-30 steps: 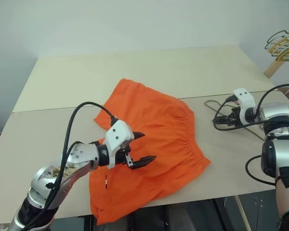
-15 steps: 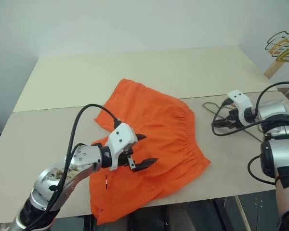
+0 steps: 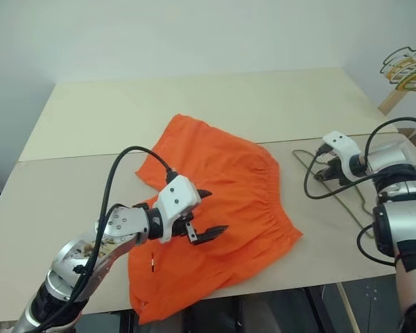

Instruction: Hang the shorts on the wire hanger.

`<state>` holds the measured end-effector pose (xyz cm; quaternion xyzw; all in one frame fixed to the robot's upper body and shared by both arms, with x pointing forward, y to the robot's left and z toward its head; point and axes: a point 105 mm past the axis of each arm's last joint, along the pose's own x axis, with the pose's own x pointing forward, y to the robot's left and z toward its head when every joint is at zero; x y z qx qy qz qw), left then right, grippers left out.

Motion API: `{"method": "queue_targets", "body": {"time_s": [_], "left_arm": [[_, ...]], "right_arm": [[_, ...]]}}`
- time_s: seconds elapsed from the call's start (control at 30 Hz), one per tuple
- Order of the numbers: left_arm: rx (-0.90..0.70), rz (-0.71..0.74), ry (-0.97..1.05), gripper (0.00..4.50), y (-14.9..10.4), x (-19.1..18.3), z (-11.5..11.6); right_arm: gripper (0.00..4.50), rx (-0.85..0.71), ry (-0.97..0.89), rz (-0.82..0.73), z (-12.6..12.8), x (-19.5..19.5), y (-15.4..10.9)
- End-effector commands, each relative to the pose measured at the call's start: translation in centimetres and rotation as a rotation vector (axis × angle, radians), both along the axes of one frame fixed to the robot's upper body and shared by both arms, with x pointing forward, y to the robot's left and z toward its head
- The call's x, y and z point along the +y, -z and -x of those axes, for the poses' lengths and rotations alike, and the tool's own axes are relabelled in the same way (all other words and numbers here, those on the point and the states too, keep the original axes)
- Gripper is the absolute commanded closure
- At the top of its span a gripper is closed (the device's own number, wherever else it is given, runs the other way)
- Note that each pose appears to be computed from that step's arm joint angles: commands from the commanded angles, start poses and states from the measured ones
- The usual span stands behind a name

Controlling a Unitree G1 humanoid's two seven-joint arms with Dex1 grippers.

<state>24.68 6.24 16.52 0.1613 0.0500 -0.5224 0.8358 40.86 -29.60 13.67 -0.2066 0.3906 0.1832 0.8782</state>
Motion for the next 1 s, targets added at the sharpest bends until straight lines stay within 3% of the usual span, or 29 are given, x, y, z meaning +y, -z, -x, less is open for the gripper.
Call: {"method": "queue_targets", "body": {"time_s": [0.03,0.23,0.47,0.73,1.0], "left_arm": [[-0.046,0.008,0.011,0.0,-0.6,-0.3,0.0],[-0.105,0.071,-0.023,0.0,-1.8,-0.5,-1.2],[-0.154,0.28,-0.179,0.0,-4.9,-0.4,-4.7],[-0.32,0.267,-0.295,0.0,-6.3,-1.7,-8.4],[-0.388,0.371,-0.271,0.0,-8.1,-3.0,-8.7]], "right_arm": [[4.46,-0.081,0.029,0.027,-0.7,-0.6,-1.0],[4.46,-0.35,0.051,0.035,-2.6,-0.7,-7.2],[4.46,-0.704,0.093,-0.189,-2.8,2.4,-14.7],[4.46,-1.004,0.114,-0.231,1.3,9.9,-17.2],[4.46,-1.131,0.092,-0.353,4.8,16.4,-18.5]]}}
